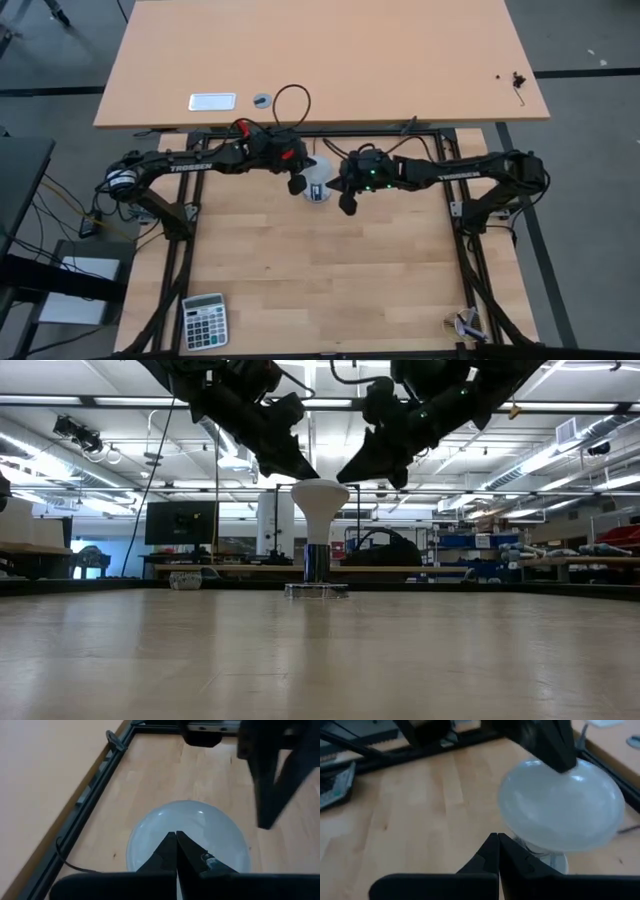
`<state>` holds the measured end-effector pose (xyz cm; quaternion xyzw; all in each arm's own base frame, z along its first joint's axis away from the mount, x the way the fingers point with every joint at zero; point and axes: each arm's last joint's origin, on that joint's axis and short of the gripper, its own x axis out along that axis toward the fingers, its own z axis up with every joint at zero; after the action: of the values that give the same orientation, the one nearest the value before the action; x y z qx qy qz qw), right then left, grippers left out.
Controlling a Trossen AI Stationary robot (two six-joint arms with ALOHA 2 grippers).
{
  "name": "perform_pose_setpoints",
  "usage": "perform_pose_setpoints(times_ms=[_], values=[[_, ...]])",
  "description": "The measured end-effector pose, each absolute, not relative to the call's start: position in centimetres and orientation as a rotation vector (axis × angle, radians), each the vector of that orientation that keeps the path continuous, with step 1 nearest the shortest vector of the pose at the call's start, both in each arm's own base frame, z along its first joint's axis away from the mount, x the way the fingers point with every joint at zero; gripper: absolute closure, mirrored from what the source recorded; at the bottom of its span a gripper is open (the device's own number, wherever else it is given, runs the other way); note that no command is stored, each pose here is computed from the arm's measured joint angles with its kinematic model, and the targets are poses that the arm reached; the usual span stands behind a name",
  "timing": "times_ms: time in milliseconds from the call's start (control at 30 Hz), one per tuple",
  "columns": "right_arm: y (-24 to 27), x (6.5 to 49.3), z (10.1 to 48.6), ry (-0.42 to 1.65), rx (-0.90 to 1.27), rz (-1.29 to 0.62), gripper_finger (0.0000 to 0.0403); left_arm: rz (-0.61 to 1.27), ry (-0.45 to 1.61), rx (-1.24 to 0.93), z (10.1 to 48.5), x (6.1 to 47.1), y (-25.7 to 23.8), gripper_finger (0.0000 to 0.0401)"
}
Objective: Screw lightbulb
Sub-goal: Remove the lightbulb from the lamp
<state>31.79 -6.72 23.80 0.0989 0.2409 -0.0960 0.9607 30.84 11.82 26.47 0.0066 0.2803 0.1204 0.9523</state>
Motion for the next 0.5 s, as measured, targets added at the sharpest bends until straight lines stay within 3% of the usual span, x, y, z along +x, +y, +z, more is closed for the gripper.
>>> perform_pose_setpoints(times_ms=[500], values=[[-9.3, 31.3, 23.2, 0.502, 0.248, -0.309, 0.0394, 0.255, 0.599, 0.01, 26.2, 30.7, 11.8, 0.0401]])
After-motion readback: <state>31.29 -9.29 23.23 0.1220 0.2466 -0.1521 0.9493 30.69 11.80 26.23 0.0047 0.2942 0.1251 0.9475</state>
